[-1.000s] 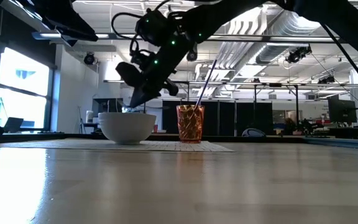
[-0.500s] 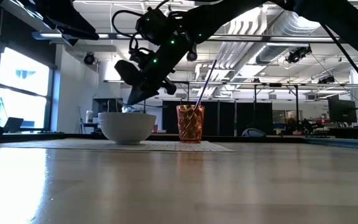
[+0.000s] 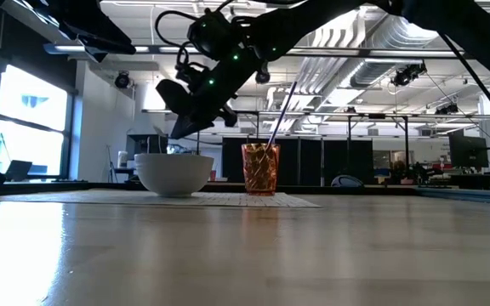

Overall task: Pick & Place Utensil
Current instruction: Put the blue fork into the white bowl

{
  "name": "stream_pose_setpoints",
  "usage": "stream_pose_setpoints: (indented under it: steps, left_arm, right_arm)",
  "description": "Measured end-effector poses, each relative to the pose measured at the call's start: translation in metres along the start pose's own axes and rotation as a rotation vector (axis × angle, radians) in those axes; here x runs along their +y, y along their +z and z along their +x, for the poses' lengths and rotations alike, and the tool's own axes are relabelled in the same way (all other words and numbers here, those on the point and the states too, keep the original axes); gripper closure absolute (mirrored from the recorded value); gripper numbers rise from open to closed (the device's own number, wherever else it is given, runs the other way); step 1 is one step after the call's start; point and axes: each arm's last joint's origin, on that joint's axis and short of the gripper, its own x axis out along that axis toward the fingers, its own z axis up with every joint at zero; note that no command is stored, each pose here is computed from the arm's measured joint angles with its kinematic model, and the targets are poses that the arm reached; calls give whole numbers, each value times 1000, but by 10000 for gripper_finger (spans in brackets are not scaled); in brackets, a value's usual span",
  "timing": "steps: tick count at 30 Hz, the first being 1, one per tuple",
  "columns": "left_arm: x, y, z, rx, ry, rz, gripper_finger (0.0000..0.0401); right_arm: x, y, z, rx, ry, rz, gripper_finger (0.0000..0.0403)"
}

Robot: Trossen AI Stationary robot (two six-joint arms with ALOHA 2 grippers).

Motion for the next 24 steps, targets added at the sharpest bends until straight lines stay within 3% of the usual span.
stream_pose_setpoints:
  steps: [13, 24]
  left_arm:
    - [0, 0, 0, 0, 0, 0, 293]
    - [0, 0, 0, 1, 0, 0, 293]
  right_arm:
    - [0, 2, 0, -26, -7, -30, 395]
    - [0, -11, 20, -20, 19, -25, 395]
